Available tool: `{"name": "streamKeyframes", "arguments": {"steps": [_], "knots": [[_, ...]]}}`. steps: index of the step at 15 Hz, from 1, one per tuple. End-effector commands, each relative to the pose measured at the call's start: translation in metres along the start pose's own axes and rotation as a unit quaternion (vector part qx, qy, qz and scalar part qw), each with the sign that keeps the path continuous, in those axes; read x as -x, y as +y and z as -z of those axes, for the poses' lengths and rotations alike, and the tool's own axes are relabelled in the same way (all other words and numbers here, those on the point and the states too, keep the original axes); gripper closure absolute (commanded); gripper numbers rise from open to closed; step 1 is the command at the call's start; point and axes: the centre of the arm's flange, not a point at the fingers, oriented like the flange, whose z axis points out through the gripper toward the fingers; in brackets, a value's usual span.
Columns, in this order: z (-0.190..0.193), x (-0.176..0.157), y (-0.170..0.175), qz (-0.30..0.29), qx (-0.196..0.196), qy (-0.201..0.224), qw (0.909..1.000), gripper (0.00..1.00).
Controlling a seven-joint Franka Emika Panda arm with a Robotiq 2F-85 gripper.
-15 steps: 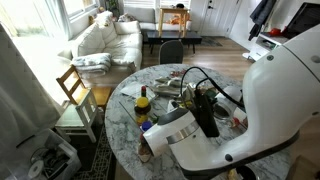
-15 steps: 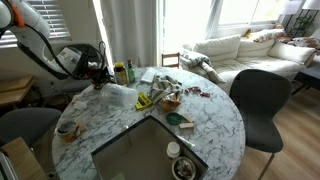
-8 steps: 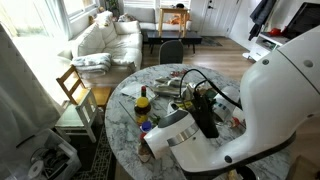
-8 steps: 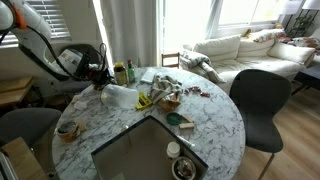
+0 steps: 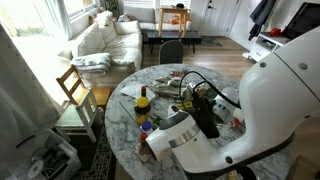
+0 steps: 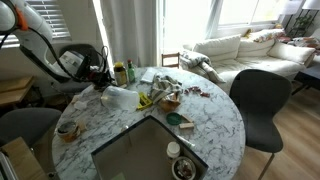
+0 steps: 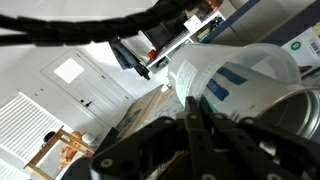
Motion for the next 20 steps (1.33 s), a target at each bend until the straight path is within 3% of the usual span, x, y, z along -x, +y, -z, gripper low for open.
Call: {"name": "streamKeyframes", "arguments": {"steps": [1, 5, 14, 15, 16, 18, 20], "knots": [[-0.002, -0.003, -0.006, -0.002, -0.028, 0.051, 0.9983, 0.99], [0.002, -0.021, -0.015, 0.005, -0.044, 0.103, 0.9936, 0.99], [-0.020, -0.022, -0.031, 0.018, -0.054, 0.098, 0.9935, 0.99], [-0.021, -0.023, -0.031, 0.017, -0.054, 0.099, 0.9935, 0.93], [-0.021, -0.022, -0.030, 0.017, -0.054, 0.099, 0.9934, 0.69], [-0.021, -0.017, -0.027, 0.017, -0.055, 0.096, 0.9937, 0.66], [-0.022, -0.009, -0.022, 0.015, -0.053, 0.093, 0.9942, 0.51]]}}
